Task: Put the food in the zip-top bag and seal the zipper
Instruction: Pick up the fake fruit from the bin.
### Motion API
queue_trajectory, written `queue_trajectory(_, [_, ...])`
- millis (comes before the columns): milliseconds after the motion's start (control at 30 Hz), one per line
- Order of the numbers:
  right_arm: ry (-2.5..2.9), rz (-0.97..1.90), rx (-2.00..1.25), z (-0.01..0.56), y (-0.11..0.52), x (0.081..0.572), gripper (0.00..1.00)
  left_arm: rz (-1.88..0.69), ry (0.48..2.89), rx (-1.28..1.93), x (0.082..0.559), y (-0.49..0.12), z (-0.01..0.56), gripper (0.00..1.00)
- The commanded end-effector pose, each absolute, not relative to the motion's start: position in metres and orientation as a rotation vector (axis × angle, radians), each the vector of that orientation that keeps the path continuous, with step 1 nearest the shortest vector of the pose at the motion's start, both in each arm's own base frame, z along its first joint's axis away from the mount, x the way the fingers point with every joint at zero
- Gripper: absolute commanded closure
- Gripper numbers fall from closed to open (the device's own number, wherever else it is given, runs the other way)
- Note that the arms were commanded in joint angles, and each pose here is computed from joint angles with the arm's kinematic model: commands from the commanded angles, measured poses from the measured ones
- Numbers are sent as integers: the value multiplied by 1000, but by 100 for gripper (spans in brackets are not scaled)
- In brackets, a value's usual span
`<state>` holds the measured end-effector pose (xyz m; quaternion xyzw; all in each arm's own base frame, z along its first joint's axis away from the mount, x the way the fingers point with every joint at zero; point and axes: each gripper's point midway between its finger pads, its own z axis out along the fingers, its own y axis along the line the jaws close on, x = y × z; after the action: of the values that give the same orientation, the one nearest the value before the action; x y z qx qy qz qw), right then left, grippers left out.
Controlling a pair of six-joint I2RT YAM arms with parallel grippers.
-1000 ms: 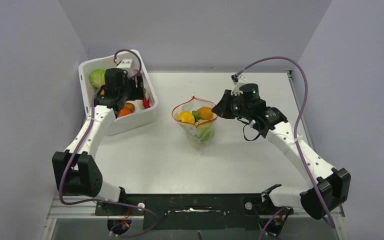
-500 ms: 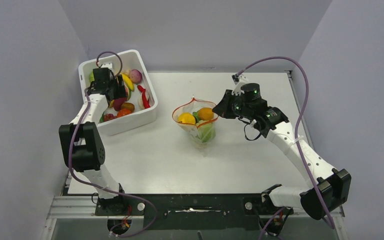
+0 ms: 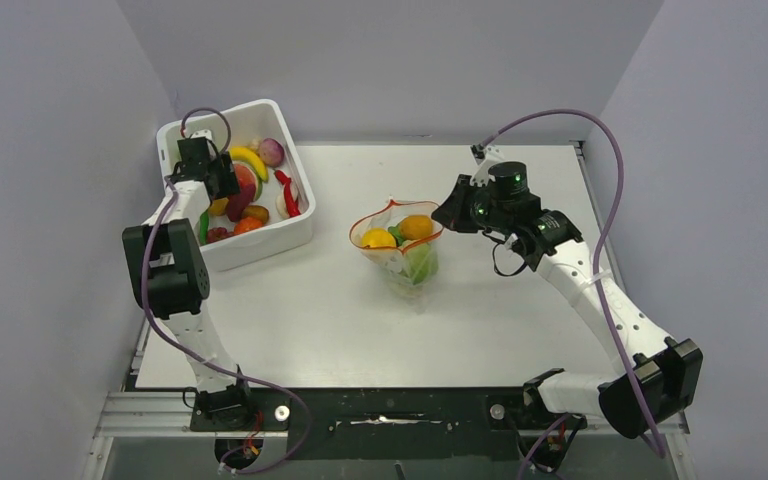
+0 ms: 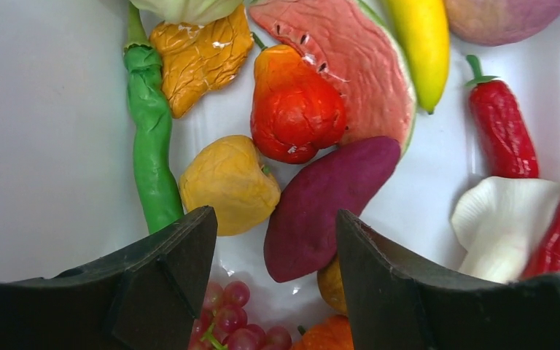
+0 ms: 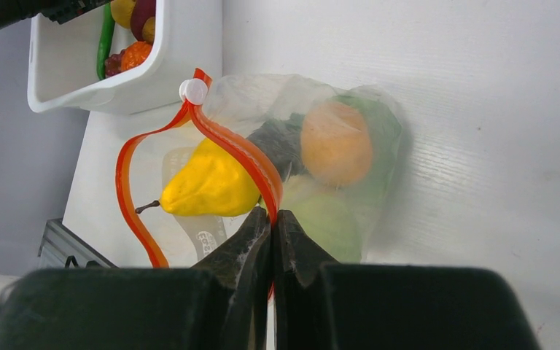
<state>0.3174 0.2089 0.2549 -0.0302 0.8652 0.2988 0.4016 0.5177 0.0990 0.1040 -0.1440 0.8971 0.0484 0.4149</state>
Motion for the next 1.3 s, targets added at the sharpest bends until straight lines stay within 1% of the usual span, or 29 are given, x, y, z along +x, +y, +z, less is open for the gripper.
queue_trajectory(0, [2082,783,-100,290,211,331,100,171,2148,-390,541,118,130,41])
queue_trajectory(300, [2091,783,-96,286,212,334,100,238,2207,-388,531,130,101,38])
queue_trajectory(633, [2090,789,-91,288,211,334,100,198,2198,-361,546,131,89,39])
queue_trajectory(767, [2098,789,-86,286,211,332,100,156,2198,-350,554,126,85,42])
queue_trajectory(867, [2094,788,-82,287,210,331,100,125,2220,-339,556,121,80,52])
queue_trajectory(933, [2092,791,-82,288,210,331,100,113,2221,-332,556,117,82,57])
queue_trajectory(1267, [2085,802,-79,289,210,327,100,106,2179,-353,546,112,105,63])
